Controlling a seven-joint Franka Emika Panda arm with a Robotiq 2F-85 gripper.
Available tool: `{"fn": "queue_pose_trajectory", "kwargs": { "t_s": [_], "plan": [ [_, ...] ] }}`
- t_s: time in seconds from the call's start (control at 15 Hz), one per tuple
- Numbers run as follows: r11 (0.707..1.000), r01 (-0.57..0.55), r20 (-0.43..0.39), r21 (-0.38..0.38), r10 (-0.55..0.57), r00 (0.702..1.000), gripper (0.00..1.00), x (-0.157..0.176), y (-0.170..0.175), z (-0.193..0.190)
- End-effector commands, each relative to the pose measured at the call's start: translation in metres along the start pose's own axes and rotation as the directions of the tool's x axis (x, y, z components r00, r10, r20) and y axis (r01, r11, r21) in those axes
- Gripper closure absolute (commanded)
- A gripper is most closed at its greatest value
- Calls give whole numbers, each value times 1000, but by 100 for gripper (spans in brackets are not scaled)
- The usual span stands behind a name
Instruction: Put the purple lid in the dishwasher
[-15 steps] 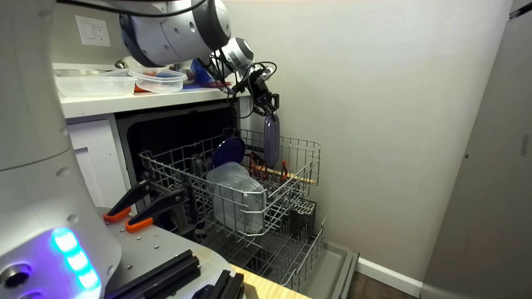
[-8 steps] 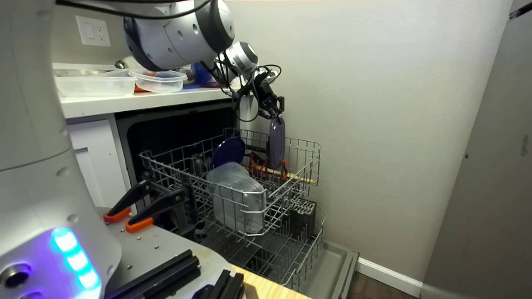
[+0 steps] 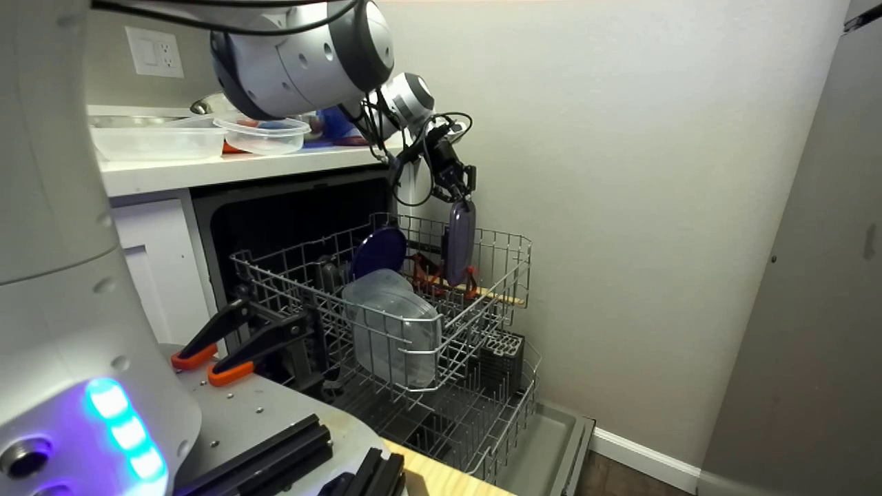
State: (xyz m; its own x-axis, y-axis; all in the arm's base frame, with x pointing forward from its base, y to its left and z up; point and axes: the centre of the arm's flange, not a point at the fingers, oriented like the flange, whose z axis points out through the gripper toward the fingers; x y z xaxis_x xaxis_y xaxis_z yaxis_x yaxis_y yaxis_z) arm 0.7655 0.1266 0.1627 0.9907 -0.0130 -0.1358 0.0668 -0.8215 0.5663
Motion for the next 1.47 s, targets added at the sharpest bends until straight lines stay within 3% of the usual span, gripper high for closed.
{"fn": "queue_pose_trajectory", "kwargs": {
  "t_s": [0.0,0.33,0.8,1.4],
  "plan": [
    [996,-2,35,88,-1,999,94,-46,1,11],
    [987,4,95,159,-19,995,94,-53,-7,13],
    [993,-47,54,110,41,998,94,-54,0,20],
    [988,-90,36,126,86,996,94,-43,7,39]
  ]
}}
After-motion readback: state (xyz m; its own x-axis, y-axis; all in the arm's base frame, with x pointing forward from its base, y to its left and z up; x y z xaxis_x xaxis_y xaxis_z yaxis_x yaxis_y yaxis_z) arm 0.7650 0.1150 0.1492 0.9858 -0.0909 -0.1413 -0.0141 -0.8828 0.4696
